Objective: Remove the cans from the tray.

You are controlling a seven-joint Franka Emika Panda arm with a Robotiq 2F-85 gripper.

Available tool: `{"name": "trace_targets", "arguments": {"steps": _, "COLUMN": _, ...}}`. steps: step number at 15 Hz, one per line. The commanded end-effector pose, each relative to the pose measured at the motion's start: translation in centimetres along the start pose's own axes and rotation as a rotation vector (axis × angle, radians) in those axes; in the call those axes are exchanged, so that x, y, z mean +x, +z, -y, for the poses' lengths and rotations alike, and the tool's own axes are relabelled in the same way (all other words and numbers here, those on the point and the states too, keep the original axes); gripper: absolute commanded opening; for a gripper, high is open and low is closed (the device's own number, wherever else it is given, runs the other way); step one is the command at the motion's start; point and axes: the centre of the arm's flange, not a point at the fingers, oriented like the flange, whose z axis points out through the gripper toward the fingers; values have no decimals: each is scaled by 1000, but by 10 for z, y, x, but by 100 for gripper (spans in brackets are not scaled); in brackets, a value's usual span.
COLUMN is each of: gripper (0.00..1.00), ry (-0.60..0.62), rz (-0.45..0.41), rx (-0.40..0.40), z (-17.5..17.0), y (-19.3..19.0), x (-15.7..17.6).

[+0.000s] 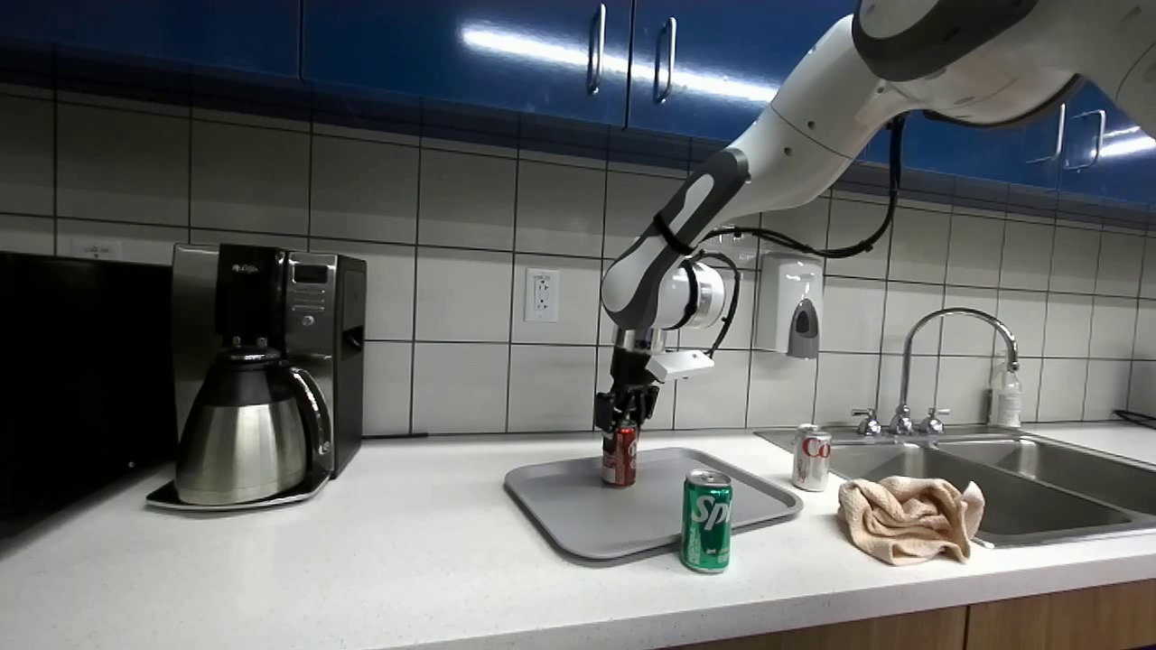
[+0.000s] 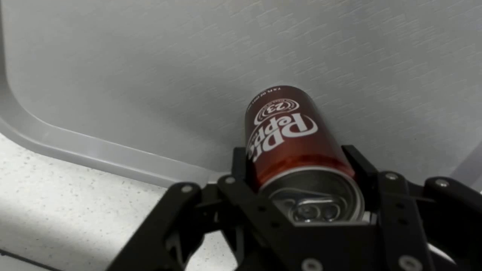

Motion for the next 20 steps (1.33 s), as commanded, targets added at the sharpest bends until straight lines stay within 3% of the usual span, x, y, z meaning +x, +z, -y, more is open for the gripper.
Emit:
{"name": "trace_targets", "arguments": {"steps": 1, "gripper": 38, "ry": 3, "rz": 9, "rx": -25, "z": 1, "y": -12, "x": 0}}
{"name": "trace_targets", "arguments": {"steps": 20, "gripper": 38, "ry": 2, "rz": -38, "rx": -34, "z": -3, "y": -35, "x": 3}}
